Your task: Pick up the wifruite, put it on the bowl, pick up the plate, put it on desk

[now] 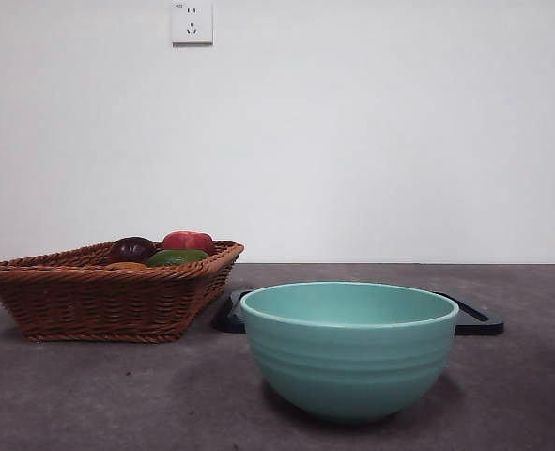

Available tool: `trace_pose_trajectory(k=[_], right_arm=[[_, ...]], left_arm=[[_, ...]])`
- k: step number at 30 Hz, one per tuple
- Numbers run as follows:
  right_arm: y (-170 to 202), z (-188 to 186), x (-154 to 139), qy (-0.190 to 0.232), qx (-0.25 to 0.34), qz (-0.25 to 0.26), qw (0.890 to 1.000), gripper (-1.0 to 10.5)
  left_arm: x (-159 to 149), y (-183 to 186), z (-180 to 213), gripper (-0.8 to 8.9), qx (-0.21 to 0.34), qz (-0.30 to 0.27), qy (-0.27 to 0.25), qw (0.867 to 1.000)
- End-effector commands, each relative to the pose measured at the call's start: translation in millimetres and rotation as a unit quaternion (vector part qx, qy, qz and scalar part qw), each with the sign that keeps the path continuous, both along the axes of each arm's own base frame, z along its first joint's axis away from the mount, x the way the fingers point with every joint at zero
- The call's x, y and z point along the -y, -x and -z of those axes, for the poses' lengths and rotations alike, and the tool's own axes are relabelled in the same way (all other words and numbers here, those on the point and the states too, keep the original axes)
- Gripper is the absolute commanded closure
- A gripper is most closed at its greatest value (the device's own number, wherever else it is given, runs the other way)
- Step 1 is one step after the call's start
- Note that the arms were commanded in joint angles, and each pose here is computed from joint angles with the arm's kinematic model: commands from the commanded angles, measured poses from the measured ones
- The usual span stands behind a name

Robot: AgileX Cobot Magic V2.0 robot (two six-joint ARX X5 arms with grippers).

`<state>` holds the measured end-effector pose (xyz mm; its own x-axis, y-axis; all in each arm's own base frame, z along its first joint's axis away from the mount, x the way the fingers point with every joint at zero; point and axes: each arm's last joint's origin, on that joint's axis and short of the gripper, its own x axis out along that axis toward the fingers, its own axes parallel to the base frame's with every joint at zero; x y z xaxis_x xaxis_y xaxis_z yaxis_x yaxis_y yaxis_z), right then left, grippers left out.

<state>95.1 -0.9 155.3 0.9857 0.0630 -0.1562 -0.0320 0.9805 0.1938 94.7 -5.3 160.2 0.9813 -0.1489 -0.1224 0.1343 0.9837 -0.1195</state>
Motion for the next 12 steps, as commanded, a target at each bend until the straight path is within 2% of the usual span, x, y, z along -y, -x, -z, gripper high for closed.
trace_pose_trajectory(k=[1,5,7,12], right_arm=[[3.3,-17.7,-0.3,-0.057,0.022,0.006,0.998,9.4],[8.6,-37.1,-2.0,-0.112,0.036,0.003,0.993,9.4],[11.0,-45.1,-2.9,-0.126,0.034,-0.001,0.991,9.4],[17.6,-67.5,-6.0,-0.136,-0.015,-0.014,0.991,9.4]], left_arm=[[0.4,1.8,-12.8,7.98,0.021,0.002,0.014,1.000],[0.9,2.1,-22.1,7.98,0.018,0.004,0.036,0.999],[1.7,1.9,-26.6,7.98,0.010,0.008,0.037,0.999],[5.3,-1.5,-45.4,7.98,-0.002,0.030,0.039,0.999]])
